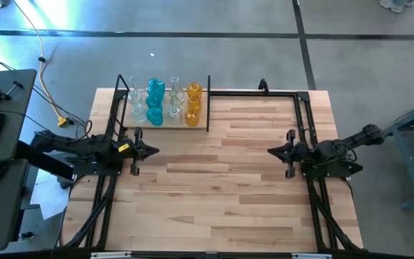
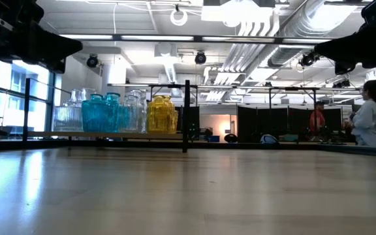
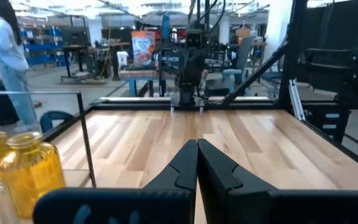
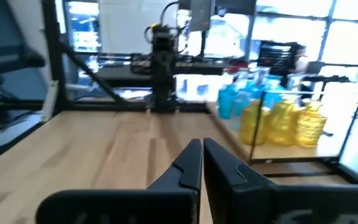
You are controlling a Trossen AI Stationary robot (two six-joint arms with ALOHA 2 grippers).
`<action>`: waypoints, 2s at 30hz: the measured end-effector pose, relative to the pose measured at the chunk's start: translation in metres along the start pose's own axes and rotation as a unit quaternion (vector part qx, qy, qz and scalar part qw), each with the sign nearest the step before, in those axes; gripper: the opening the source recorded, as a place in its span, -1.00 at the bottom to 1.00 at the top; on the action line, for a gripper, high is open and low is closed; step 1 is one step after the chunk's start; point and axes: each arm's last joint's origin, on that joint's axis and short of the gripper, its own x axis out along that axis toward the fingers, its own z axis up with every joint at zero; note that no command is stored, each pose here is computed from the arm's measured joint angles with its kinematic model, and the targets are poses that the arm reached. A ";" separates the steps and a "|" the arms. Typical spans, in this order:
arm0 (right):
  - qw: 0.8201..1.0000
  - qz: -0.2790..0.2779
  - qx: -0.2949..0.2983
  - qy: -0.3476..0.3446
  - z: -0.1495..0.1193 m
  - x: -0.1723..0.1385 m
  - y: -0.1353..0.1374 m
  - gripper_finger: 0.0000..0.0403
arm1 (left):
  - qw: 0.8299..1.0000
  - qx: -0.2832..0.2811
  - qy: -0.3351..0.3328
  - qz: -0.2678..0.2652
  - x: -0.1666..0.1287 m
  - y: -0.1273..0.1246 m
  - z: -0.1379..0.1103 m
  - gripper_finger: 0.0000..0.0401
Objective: Sort vases onto shelf
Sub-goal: Return to Home Position
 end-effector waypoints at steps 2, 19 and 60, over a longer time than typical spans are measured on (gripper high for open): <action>1.000 -0.017 -0.005 -0.005 0.001 -0.001 -0.002 -1.00 | 1.000 0.010 0.000 0.006 -0.002 0.002 0.000 -1.00; 0.998 -0.068 -0.008 0.001 0.000 0.000 -0.006 -1.00 | 1.000 0.001 -0.008 -0.009 -0.005 0.026 0.000 -1.00; 0.947 -0.311 0.017 0.081 -0.014 0.013 -0.043 -1.00 | 0.959 -0.003 0.084 0.271 -0.009 0.069 -0.015 -1.00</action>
